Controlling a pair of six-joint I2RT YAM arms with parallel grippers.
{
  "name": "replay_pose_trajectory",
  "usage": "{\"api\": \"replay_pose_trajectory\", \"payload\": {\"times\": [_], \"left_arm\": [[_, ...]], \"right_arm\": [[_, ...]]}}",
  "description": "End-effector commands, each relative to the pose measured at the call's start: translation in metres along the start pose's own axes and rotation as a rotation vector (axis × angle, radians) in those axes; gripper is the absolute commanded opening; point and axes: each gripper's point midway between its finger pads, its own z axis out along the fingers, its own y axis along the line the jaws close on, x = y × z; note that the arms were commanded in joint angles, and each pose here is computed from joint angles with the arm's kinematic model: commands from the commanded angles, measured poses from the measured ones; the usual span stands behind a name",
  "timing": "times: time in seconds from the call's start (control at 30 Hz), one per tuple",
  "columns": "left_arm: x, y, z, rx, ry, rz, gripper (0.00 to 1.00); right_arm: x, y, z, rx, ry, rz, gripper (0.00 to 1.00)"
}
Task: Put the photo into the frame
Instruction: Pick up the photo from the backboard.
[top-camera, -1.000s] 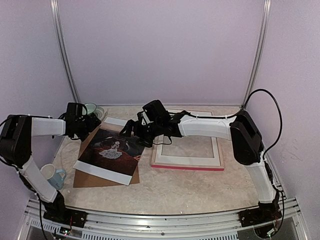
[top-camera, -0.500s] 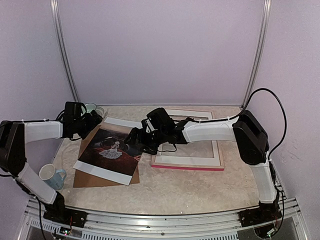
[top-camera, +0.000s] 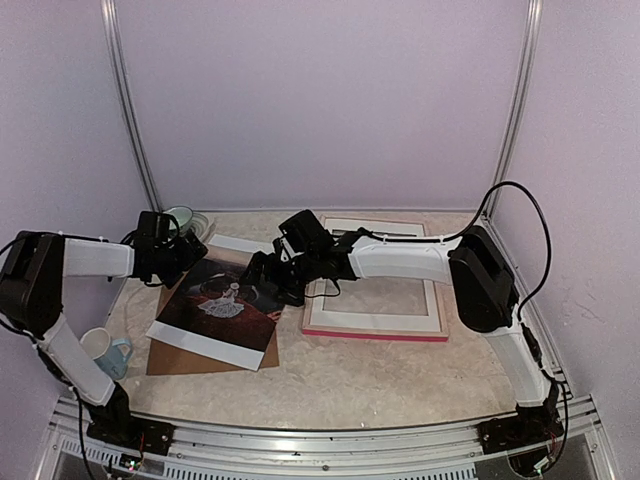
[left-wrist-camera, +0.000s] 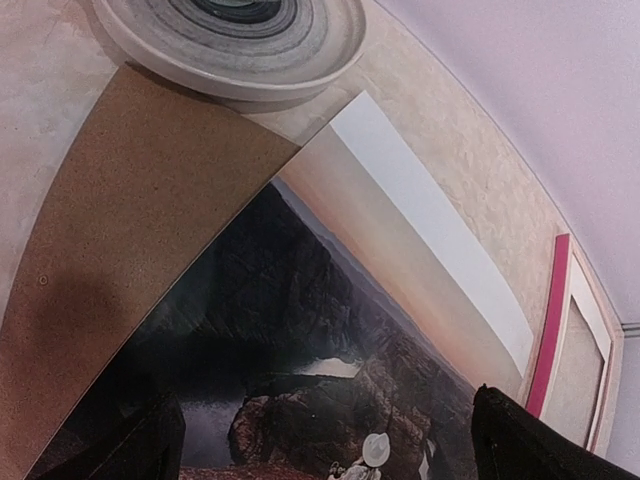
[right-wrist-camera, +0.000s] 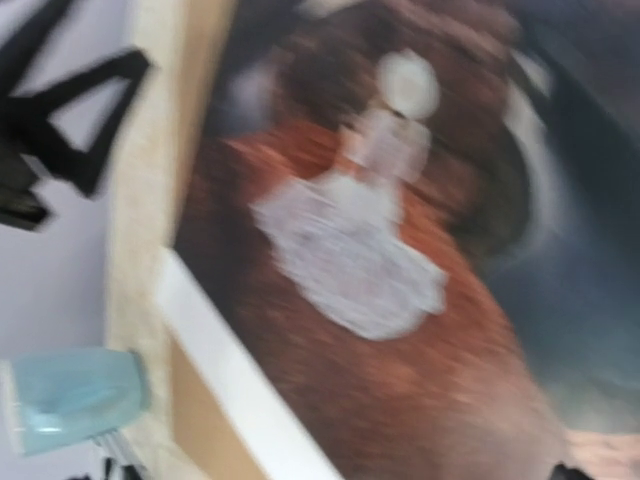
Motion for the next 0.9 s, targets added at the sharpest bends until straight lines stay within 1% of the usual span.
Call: {"api": "replay_pose_trajectory", "payload": {"times": [0.0,0.3,0.5,0.7,0.87], "left_arm": [[0.009,0.011,0.010,-0.022,0.017,-0.004,0.99],[0.022,0.013,0.017,-0.033,0.045,0.005,0.99],[0.037,0.017,0.025,-0.049,0.086,0.009,0.99],[0.045,0.015,0.026,-0.057,0.098,0.034,0.99],[0.056,0.013,0.029,-0.063,0.125,0.052,0.99]], "right_arm": [[0.030,-0.037,0.016,0.097,0.091,0.079,0.99],[0.046,-0.053,0.011,0.155,0.109,0.113,0.99],[0.052,-0.066,0.015,0.180,0.121,0.147,0.99],[0.047,-0.071,0.024,0.153,0.109,0.193,0.98],[0.038,-0.070,0.021,0.110,0.076,0.233,0.98]]}}
